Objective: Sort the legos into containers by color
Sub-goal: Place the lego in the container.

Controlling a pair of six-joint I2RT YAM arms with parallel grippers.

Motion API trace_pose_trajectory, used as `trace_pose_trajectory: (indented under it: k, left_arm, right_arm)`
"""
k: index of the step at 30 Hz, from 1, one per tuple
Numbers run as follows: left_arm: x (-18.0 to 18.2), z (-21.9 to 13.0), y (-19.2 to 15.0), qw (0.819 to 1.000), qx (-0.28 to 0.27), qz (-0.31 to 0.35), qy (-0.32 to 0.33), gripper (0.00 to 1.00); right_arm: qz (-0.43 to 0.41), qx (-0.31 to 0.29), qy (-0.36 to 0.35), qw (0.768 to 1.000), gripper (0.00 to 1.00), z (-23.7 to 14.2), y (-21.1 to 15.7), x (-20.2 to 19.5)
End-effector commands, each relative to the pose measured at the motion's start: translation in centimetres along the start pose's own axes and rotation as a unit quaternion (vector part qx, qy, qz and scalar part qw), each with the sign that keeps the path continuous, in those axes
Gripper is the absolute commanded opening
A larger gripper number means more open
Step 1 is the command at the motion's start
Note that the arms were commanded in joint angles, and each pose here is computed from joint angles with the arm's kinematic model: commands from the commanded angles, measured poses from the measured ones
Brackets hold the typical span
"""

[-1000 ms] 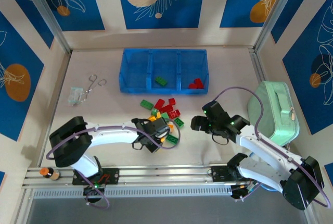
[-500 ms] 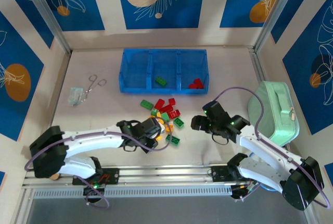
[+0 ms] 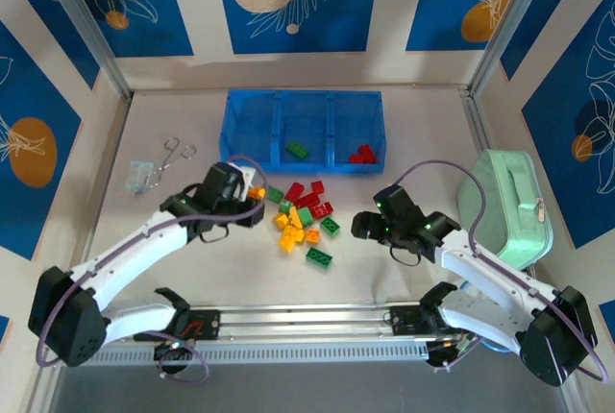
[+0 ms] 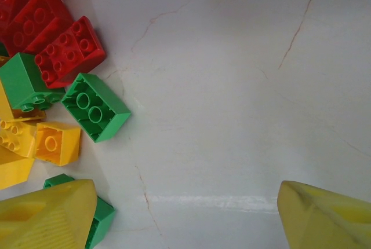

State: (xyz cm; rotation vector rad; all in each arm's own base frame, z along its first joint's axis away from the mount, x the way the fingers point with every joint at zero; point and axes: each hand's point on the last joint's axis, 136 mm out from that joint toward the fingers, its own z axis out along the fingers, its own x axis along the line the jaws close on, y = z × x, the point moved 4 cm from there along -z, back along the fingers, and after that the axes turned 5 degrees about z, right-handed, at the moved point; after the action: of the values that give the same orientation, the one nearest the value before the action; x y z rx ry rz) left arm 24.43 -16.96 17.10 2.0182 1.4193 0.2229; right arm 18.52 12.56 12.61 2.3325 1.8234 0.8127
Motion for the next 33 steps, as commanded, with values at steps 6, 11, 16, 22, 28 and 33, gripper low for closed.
trace_pose_trajectory:
  k: [6,11,16,22,28,33]
  left_arm:
    - [3.7,3.0,8.5,0.997,-0.044,-0.057,0.012,0.27]
    - [6.6,5.8,11.3,0.997,-0.021,-0.069,0.037,0.27]
    - [8.4,7.9,13.7,0.996,-0.006,-0.079,0.052,0.31]
    - [9.0,8.5,15.7,0.994,-0.012,-0.082,0.065,0.51]
    - [8.8,7.3,17.2,0.994,-0.028,-0.081,0.066,0.64]
    - [7.7,4.2,17.3,0.993,-0.064,-0.081,0.054,0.66]
  right_arm:
    - [0.002,0.017,0.010,1.000,0.82,0.0,-0.9,0.3]
    - [-0.001,0.019,0.011,1.000,0.82,0.0,-1.1,0.5]
    - [-0.006,0.019,0.010,1.000,0.82,-0.3,-1.0,0.6]
    - [-0.012,0.018,0.007,1.000,0.82,-0.9,-0.7,0.8]
    - [-0.016,0.016,0.009,1.000,0.82,-1.3,-0.5,1.1]
    - [-0.026,0.015,0.013,0.999,0.82,-1.4,-0.3,1.5]
